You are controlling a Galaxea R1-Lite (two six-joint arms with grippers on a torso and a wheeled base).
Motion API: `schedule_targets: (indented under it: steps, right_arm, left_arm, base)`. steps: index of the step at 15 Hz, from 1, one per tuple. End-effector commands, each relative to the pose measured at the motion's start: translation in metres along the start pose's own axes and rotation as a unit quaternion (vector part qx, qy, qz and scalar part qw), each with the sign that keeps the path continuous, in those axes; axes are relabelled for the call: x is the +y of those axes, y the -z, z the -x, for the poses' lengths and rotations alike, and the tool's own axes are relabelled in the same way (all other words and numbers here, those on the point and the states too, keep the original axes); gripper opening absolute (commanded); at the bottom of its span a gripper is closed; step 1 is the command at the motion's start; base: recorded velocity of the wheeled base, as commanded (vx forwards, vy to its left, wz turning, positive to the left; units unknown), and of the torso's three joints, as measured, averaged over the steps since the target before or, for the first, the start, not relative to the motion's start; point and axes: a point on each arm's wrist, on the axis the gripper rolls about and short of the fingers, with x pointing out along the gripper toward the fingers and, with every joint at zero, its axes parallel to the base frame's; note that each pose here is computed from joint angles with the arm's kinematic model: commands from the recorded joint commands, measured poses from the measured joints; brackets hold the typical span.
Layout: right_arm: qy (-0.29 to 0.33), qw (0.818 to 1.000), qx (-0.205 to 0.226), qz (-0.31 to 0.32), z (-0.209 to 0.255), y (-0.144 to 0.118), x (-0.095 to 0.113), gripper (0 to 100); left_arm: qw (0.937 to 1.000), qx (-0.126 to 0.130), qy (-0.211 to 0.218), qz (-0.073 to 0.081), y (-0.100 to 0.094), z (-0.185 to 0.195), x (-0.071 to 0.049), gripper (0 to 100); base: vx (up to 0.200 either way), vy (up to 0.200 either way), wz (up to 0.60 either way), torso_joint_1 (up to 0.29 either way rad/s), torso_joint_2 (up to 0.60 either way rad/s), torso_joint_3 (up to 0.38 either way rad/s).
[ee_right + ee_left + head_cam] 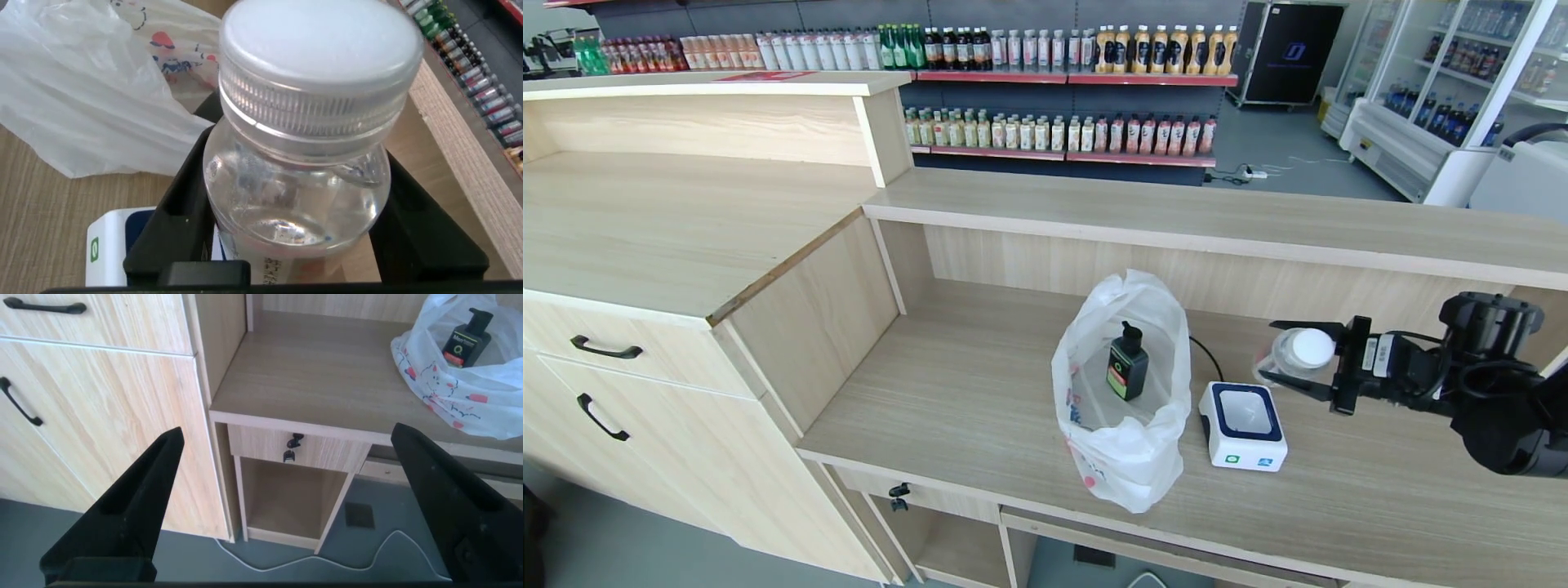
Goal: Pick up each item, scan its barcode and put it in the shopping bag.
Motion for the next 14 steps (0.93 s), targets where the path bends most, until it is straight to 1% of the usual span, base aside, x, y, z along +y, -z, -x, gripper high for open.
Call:
schedule_targets:
  steps: [1,2,3,4,6,7,8,9,10,11,12,14]
  right_arm:
    - [0.0,1.0,0.0,0.001,0.002,-0.005,-0.003,0]
    - [0.001,1.0,0.001,0.002,0.002,-0.016,-0.008,0]
    - [0.001,1.0,-0.002,0.0,0.0,-0.032,-0.018,0]
    - [0.006,1.0,0.008,-0.029,0.005,-0.058,-0.03,0]
    - [0.021,0.995,0.017,-0.101,0.025,-0.105,-0.043,0]
    - [0.037,0.989,0.015,-0.14,0.037,-0.125,-0.048,0]
    - [0.055,0.982,0.013,-0.183,0.048,-0.139,-0.051,0]
    - [0.078,0.969,0.016,-0.232,0.056,-0.147,-0.056,0]
    - [0.097,0.961,0.023,-0.258,0.06,-0.152,-0.057,0]
    - [0.144,0.938,0.037,-0.312,0.067,-0.161,-0.057,0]
    - [0.178,0.921,0.047,-0.344,0.07,-0.164,-0.057,0]
    - [0.234,0.898,0.074,-0.364,0.071,-0.162,-0.056,0]
  left_arm:
    - [1.0,0.001,0.0,0.0,0.0,0.0,0.0,100]
    - [1.0,0.001,0.0,0.0,0.0,0.0,0.0,100]
    - [1.0,0.001,0.0,0.0,0.0,0.0,0.0,100]
    - [1.0,0.001,0.0,0.0,0.0,0.0,0.0,100]
    - [1.0,0.001,0.0,0.0,0.0,0.0,0.0,100]
    - [1.0,0.001,0.0,0.0,0.0,0.0,0.0,100]
    - [1.0,0.001,0.0,0.0,0.0,0.0,0.0,100]
    - [1.0,0.001,0.0,0.0,0.0,0.0,0.0,100]
    - [1.0,0.001,0.0,0.0,0.0,0.0,0.0,100]
    - [1.0,0.001,0.0,0.0,0.0,0.0,0.0,100]
    - [1.0,0.001,0.0,0.0,0.0,0.0,0.0,100]
    - [1.0,0.001,0.0,0.0,0.0,0.0,0.0,100]
  base:
    - [0.0,0.0,0.0,0.0,0.0,0.0]
    - [0.0,0.0,0.0,0.0,0.0,0.0]
    - [0.0,0.0,0.0,0.0,0.0,0.0]
    - [0.0,0.0,0.0,0.0,0.0,0.0]
    - [0.0,0.0,0.0,0.0,0.0,0.0]
    - [0.0,0.0,0.0,0.0,0.0,0.0]
    - [0.0,0.0,0.0,0.0,0.0,0.0]
    - [0.0,0.0,0.0,0.0,0.0,0.0]
    - [0.0,0.0,0.0,0.0,0.0,0.0]
    - [0.0,0.0,0.0,0.0,0.0,0.0]
    - [0.0,0.0,0.0,0.0,0.0,0.0]
    - [0.0,0.0,0.0,0.0,0.0,0.0]
